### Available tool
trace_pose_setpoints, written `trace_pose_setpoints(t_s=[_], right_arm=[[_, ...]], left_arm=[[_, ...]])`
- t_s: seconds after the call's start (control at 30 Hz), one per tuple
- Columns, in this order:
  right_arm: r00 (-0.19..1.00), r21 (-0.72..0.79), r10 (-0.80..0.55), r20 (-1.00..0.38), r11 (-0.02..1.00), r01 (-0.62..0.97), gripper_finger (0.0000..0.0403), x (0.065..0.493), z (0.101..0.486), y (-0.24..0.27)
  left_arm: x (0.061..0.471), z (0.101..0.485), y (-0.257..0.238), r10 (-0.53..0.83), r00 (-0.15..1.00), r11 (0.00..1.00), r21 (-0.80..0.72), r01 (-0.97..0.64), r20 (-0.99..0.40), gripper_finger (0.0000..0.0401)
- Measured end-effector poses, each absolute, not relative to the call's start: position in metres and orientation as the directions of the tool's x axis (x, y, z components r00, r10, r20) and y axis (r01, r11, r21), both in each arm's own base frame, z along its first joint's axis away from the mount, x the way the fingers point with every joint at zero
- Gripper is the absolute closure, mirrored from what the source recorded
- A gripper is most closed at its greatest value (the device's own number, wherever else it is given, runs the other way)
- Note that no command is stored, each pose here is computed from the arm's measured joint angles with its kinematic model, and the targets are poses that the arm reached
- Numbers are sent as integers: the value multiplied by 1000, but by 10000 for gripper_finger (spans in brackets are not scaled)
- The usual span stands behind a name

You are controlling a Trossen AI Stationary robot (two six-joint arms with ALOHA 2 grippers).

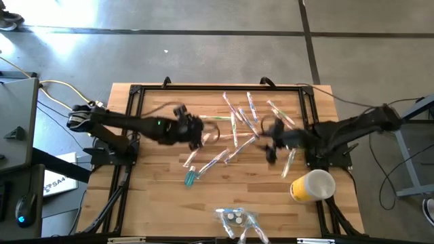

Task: Pick & Place toothbrushing station
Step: Put the green toothbrush into the transparent organizer

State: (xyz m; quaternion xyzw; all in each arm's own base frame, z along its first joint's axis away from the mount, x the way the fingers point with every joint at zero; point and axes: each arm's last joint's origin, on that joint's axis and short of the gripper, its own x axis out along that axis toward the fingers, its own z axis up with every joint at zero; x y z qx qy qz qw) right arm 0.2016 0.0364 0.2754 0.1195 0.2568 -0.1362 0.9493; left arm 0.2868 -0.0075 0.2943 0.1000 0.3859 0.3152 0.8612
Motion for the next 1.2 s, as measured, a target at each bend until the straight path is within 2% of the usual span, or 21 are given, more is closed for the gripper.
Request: trace_pose_setpoints(t_s=[0.1,0.17,0.3,0.4,0.5,0.7,0.87,0.97,1.07,1.2], right_arm=[[753,154,-314,-578,864,479,184,201,270,-1],[688,180,-375,-621,786,591,184,198,265,-24],[547,178,-476,-689,621,764,184,189,256,-64],[501,190,-494,-711,551,812,184,187,251,-85],[483,205,-468,-740,527,825,184,185,245,-98],[397,133,-478,-784,494,859,184,188,226,-126],[411,201,-454,-790,441,875,184,189,208,-162],[335,115,-490,-805,426,897,184,186,194,-181],[246,31,-535,-808,379,925,184,182,183,-194],[234,31,-476,-847,396,918,184,182,169,-198]], left_arm=[[284,293,24,654,425,746,442,-497,-626,224],[283,292,44,617,415,773,416,-478,-669,224],[283,292,75,444,508,880,254,-400,-738,224],[284,290,86,353,572,918,155,-365,-740,224],[284,286,89,315,598,930,113,-350,-737,224],[285,283,82,234,618,956,60,-289,-751,224],[268,295,77,227,530,958,88,-274,-817,224],[254,303,74,232,502,950,84,-301,-833,224],[250,309,68,224,533,949,59,-309,-816,224],[250,309,58,204,560,952,29,-305,-803,224]])
